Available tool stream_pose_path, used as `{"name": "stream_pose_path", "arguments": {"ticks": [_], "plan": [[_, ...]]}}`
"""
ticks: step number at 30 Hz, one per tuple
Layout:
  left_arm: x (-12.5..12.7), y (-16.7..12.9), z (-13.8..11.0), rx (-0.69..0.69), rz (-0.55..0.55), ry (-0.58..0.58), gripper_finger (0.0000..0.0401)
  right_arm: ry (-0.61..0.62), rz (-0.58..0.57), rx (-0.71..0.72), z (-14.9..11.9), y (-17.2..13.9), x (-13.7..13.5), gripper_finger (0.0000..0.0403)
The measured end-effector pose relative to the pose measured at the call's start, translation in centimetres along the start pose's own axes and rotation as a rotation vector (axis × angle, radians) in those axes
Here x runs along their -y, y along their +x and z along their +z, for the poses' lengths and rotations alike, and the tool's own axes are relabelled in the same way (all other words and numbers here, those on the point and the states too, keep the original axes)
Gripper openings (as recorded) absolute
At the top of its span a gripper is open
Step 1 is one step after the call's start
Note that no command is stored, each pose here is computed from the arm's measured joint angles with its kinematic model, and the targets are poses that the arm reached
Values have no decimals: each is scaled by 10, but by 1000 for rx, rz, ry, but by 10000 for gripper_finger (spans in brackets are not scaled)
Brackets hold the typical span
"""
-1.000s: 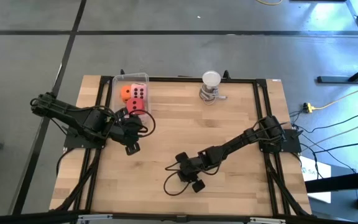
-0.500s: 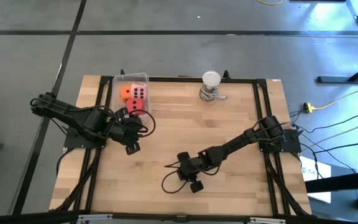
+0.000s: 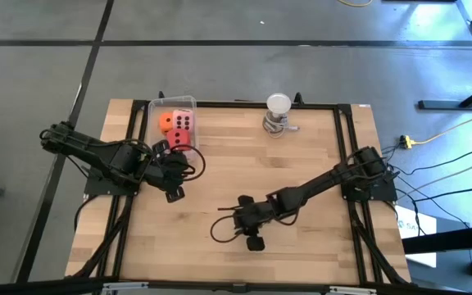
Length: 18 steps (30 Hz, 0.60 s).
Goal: Pick & Place Dice
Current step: Put the small green dice into the transparent bin
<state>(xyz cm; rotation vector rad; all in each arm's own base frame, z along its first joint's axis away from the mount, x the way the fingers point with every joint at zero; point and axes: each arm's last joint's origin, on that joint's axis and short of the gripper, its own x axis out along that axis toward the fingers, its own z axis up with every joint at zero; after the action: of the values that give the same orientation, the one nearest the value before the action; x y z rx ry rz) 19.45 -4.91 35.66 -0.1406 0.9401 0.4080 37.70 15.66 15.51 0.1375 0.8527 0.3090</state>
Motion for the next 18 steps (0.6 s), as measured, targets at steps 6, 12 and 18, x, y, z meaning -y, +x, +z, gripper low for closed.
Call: {"name": "stream_pose_path", "arguments": {"ticks": [6,12,18], "plan": [[0,0,0,3,3,-7,157,105,41,104,22,-34,-9,49],[5,6,6,65,61,-14,157,187,96,222,43,-77,-18,49],[17,17,15,123,91,118,157,260,112,343,57,-117,-24,49]]}}
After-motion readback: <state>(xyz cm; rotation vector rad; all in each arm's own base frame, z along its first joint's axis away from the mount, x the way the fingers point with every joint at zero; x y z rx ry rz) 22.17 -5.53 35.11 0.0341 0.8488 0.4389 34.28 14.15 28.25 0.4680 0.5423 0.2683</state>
